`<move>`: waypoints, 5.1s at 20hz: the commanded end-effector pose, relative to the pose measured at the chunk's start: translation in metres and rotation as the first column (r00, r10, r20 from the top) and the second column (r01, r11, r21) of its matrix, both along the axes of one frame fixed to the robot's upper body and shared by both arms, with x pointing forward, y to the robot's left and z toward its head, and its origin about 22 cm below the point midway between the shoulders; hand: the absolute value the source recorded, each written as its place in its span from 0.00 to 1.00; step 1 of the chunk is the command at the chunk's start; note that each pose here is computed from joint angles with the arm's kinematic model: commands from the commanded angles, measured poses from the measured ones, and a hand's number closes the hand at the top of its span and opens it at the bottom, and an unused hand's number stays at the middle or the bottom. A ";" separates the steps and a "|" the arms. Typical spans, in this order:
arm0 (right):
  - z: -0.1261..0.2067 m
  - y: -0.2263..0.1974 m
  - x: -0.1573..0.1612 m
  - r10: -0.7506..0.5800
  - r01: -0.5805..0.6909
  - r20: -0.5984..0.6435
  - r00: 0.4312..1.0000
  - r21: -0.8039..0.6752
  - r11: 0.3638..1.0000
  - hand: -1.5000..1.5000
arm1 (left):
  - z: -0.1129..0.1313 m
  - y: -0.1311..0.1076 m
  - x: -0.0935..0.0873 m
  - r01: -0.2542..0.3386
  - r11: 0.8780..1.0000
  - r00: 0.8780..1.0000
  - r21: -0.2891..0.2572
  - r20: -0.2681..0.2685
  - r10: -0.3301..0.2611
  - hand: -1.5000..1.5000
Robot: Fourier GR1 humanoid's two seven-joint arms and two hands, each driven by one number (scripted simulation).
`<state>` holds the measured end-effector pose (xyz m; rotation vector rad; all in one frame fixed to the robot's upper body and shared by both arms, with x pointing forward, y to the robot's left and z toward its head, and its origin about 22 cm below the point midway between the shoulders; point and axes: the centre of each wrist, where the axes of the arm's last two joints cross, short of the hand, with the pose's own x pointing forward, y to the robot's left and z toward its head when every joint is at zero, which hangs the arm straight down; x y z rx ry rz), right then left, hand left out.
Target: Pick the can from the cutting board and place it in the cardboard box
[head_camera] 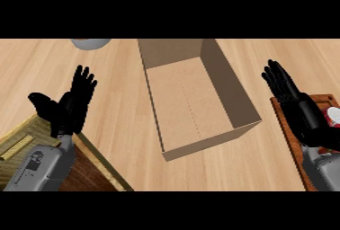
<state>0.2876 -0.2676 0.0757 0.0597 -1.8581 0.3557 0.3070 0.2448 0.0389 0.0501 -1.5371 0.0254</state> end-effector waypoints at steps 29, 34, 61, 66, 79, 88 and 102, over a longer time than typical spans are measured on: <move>0.118 -0.191 -0.073 -0.647 0.295 -0.045 0.762 -0.864 0.408 0.00 | 0.008 0.061 -0.057 0.005 1.000 0.996 -0.012 -0.088 -0.006 0.50; 0.122 -0.178 -0.048 -0.701 0.210 -0.169 0.693 -0.882 0.421 0.00 | 0.026 0.058 -0.053 0.027 1.000 0.997 -0.016 -0.074 -0.028 0.50; 0.076 -0.139 -0.007 -0.649 0.071 -0.316 0.692 -0.865 0.497 0.00 | 0.017 0.068 -0.053 -0.010 1.000 0.995 -0.006 -0.098 0.010 0.50; 0.089 -0.145 0.000 -0.666 0.048 -0.302 0.682 -0.890 0.453 0.00 | 0.002 0.076 -0.059 -0.021 1.000 0.996 -0.015 -0.090 0.019 0.50; 0.054 -0.148 0.013 -0.698 -0.017 -0.341 0.630 -0.904 0.426 0.00 | 0.015 0.088 -0.054 -0.018 1.000 0.995 -0.007 -0.093 0.017 0.50; 0.038 -0.144 0.031 -0.708 -0.031 -0.343 0.617 -0.910 0.414 0.00 | 0.022 0.058 -0.050 -0.011 1.000 0.997 -0.016 -0.082 0.010 0.50; 0.014 -0.146 0.016 -0.709 -0.098 -0.384 0.592 -0.907 0.409 0.00 | 0.019 0.073 -0.050 -0.028 0.999 0.994 -0.029 -0.109 0.025 0.50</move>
